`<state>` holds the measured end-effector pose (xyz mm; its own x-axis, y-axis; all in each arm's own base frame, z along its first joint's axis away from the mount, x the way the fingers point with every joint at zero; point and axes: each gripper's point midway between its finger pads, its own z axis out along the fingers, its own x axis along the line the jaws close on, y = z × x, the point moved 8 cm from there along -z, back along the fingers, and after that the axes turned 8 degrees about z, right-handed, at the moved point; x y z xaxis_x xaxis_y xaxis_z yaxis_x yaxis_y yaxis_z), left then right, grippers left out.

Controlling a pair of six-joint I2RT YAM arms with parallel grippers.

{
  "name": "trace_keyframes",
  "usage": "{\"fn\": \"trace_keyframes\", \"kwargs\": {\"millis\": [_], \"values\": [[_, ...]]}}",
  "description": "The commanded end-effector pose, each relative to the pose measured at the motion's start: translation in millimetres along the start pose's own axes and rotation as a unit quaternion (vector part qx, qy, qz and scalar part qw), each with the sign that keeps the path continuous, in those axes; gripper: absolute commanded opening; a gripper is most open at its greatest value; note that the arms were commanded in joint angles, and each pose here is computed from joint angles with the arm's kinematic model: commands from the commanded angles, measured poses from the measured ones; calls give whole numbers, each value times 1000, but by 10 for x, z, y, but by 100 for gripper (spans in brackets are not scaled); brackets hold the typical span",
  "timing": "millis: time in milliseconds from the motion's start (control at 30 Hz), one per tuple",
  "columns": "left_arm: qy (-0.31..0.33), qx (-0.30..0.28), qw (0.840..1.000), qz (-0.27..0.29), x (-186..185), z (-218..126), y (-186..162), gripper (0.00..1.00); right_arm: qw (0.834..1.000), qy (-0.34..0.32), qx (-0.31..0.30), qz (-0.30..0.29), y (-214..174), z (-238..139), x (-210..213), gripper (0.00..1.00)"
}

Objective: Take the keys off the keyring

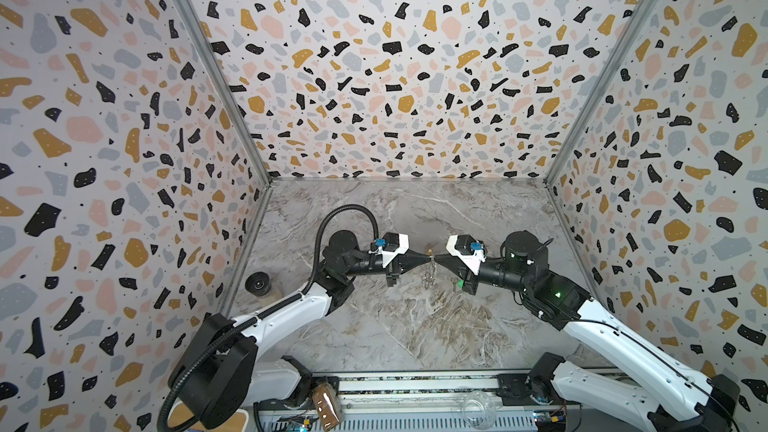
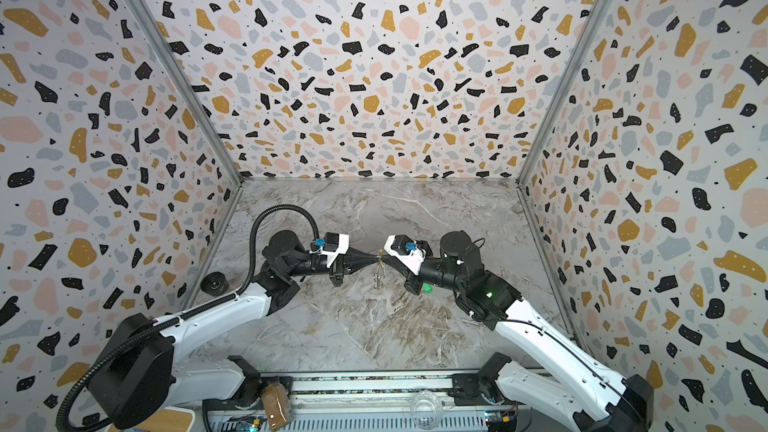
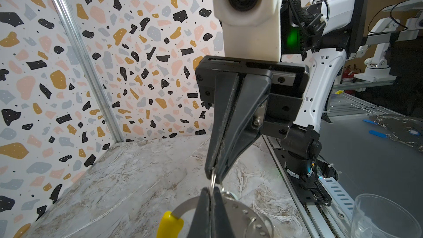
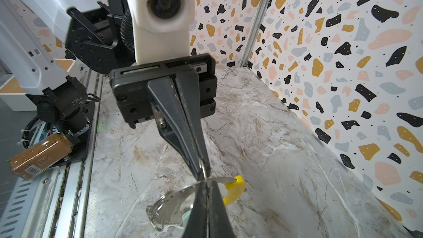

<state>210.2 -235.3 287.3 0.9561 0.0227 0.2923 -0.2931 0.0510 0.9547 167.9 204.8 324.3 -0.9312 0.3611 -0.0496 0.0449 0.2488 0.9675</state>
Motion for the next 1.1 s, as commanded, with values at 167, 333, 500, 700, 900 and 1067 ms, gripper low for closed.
{"fn": "trace_keyframes", "kwargs": {"millis": [167,333,500,700,900,1067], "values": [[-11,-21,998,50,23,21,236,0,1000,9,-14,-4,41,-19,16,8],[-11,-20,998,50,22,20,230,0,1000,14,-15,-1,40,-24,25,11],[-10,-19,998,51,16,21,231,0,1000,23,-14,1,24,-19,44,9],[-11,-16,998,52,18,21,237,0,1000,19,-18,-1,22,-38,44,7],[-8,-13,998,53,8,10,237,0,1000,19,-18,-3,21,-32,41,5],[0,-3,999,54,20,10,209,0,1000,12,-21,-6,54,-48,32,3]]}}
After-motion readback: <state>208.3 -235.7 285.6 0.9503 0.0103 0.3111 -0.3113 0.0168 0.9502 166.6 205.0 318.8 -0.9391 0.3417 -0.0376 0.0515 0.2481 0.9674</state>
